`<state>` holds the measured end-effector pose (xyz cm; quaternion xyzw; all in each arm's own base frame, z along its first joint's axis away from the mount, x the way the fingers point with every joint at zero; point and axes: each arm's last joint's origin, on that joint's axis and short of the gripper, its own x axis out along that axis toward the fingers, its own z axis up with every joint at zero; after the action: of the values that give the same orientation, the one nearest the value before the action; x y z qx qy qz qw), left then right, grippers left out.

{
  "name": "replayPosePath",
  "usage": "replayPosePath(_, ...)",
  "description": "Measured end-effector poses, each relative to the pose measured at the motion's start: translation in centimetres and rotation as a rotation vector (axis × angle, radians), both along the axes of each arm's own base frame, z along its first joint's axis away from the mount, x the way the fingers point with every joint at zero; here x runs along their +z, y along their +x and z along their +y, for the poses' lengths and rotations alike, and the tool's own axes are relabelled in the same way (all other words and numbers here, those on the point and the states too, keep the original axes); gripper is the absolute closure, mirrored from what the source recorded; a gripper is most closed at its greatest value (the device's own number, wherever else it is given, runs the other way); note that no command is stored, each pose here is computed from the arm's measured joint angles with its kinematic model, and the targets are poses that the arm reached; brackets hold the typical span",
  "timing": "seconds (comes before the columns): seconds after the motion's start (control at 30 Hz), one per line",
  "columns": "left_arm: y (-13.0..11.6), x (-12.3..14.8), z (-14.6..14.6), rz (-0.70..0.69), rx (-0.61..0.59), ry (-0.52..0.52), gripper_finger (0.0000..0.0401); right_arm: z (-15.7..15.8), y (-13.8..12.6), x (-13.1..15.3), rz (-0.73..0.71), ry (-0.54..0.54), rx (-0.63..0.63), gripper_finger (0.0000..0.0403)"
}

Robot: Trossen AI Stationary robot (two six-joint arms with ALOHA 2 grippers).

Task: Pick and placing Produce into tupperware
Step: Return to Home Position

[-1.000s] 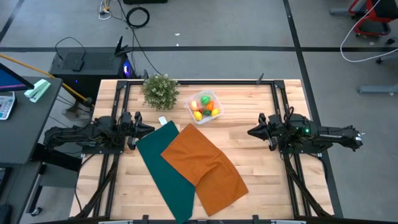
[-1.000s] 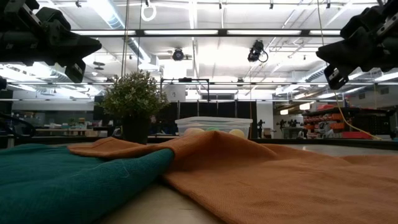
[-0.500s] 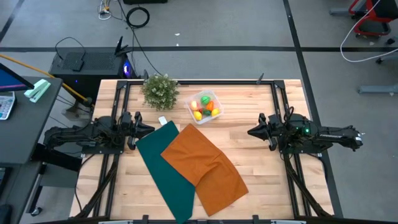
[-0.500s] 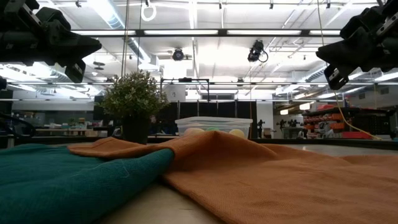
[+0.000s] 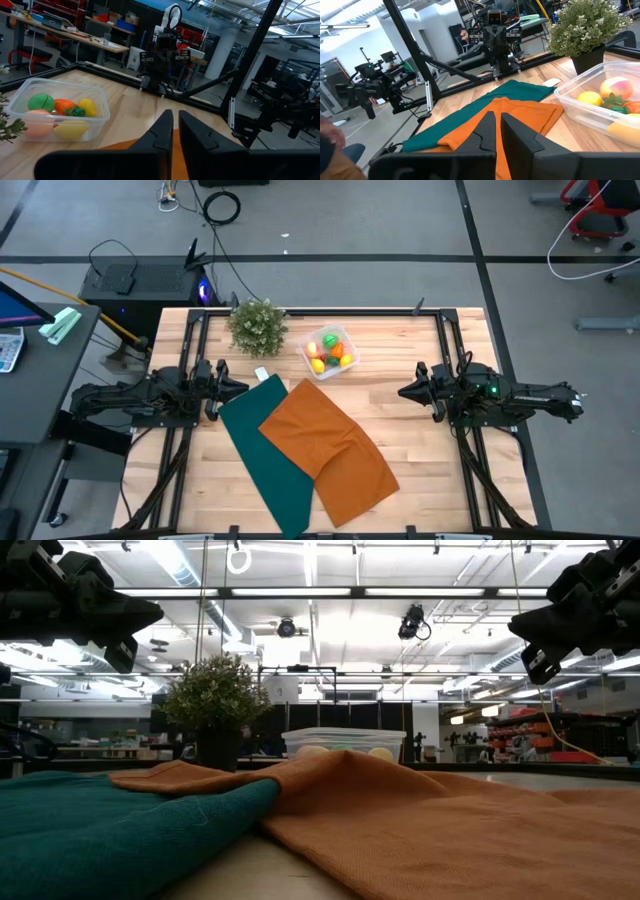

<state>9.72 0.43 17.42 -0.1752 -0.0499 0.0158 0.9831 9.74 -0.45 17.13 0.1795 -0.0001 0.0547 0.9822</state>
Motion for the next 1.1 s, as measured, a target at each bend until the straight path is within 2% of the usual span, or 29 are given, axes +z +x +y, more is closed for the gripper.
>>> replayPosePath(0.2,0.0,0.0,0.0,0.0,0.0,-0.001,0.0373,0.0,0.0,0.0,0.0,0.0,0.0,0.0403)
replayPosePath(0.5,0.0,0.0,0.0,0.0,0.0,0.0,0.0361,0.0,0.0,0.0,0.0,0.0,0.0,0.0403)
replayPosePath(0.77,0.0,0.0,0.0,0.0,0.0,0.0,0.0373,0.0,0.0,0.0,0.0,0.0,0.0,0.0403)
replayPosePath(1.1,0.0,0.0,0.0,0.0,0.0,0.0,0.0361,0.0,0.0,0.0,0.0,-0.001,0.0,0.0403)
